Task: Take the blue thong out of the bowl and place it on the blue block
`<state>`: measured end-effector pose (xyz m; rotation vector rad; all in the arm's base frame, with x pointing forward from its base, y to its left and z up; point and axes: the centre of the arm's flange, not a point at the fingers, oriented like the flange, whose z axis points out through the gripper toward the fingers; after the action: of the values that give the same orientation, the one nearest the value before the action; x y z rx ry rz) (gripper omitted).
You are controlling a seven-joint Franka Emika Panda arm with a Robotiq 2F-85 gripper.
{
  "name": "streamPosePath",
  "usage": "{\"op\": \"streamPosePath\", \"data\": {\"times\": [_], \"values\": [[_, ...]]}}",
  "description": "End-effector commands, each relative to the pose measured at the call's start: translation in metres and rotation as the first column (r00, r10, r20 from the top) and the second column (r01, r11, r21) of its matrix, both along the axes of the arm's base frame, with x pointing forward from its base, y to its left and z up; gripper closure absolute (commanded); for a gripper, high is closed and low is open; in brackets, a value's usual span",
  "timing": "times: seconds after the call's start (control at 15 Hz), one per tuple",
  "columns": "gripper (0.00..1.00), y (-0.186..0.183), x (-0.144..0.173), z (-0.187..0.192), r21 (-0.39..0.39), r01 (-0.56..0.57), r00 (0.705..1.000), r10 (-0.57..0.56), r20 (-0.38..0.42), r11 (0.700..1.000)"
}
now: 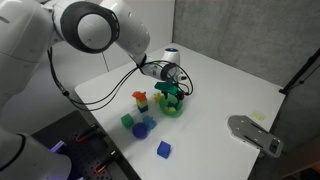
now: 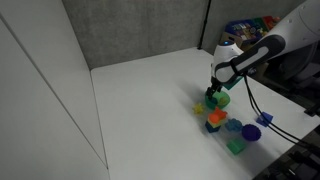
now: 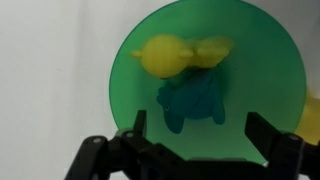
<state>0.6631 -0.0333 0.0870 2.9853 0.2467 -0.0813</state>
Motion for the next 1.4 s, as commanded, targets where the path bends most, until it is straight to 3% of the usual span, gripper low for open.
{"op": "streamPosePath", "data": {"times": [0.0, 0.6, 0.67, 1.0, 1.33], "values": [[0.00, 0.001, 0.017, -0.013, -0.035, -0.066, 0.998, 0.066, 0.002, 0.997], [0.00, 0.020, 0.014, -0.049, -0.097, -0.151, 0.989, 0.150, -0.017, 0.984], [0.18, 0.020, 0.014, -0.049, -0.108, -0.157, 0.988, 0.157, -0.015, 0.982], [0.58, 0.015, 0.017, -0.038, -0.116, -0.149, 0.989, 0.150, 0.000, 0.982], [0.67, 0.005, 0.014, -0.015, -0.096, -0.122, 0.992, 0.124, 0.007, 0.988]]}}
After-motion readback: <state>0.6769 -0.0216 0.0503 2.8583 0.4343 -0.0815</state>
